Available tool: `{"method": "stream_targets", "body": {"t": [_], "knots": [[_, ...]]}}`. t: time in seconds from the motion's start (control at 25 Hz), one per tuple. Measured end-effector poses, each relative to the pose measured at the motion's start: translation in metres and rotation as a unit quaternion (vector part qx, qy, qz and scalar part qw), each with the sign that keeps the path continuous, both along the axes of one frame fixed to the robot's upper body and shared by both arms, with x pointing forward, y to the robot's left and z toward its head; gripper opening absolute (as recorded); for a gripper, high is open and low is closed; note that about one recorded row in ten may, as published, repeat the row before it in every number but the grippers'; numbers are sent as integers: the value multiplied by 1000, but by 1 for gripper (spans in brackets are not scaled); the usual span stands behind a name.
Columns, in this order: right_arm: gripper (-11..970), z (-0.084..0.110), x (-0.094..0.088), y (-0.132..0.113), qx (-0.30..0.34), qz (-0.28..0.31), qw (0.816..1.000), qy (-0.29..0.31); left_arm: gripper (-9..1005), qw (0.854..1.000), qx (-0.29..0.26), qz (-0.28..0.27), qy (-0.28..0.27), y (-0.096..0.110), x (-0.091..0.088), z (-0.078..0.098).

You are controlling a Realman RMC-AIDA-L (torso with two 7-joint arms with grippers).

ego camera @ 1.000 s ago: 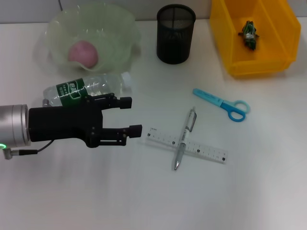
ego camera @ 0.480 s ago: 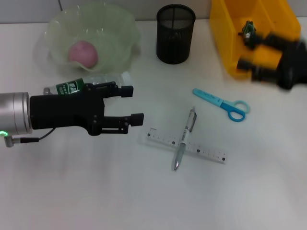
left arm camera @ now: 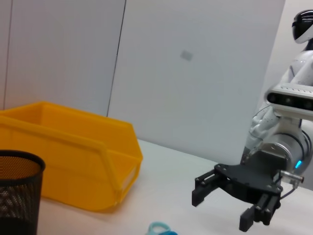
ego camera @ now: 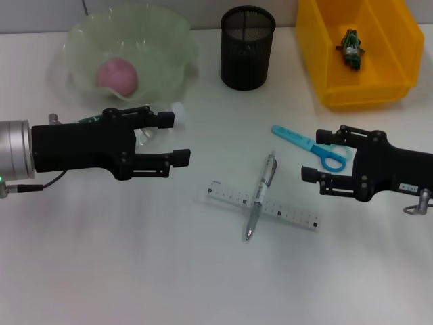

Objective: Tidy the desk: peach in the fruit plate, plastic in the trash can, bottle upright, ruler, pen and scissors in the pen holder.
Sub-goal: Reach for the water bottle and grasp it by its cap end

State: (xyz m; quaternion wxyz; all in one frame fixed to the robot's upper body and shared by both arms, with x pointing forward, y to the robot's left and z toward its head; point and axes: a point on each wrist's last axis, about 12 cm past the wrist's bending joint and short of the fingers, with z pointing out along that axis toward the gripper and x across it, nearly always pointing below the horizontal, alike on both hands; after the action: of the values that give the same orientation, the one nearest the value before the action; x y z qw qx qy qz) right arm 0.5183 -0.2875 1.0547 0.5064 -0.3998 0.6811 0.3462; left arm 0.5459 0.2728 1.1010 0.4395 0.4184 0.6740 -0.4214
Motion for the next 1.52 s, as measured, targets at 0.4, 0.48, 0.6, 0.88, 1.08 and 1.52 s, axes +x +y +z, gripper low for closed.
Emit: {"method": "stream_targets", "body": {"t": [0.4,0.48,0.6,0.88,1.08,1.52], "knots": [[780,-2,-2,0,-7,4,1000,2,826,1000,1,6,-7,-1,3,2],[780,-3,-2,0,-7,4,1000,2,826,1000,11,8,-17,-13,26,34],[781,-3,-3,-1,-8,2,1000,3,826,998,65,6,-6,-25,44,55],[781,-5,-5,-1,-7,0,1000,5,826,977,213,7,23,-58,73,78],[781,-5,-6,-2,-5,-3,1000,6,826,950,309,31,30,-82,88,88],[780,-6,-8,-3,-3,-4,1000,7,826,917,396,46,25,-105,96,88]]}}
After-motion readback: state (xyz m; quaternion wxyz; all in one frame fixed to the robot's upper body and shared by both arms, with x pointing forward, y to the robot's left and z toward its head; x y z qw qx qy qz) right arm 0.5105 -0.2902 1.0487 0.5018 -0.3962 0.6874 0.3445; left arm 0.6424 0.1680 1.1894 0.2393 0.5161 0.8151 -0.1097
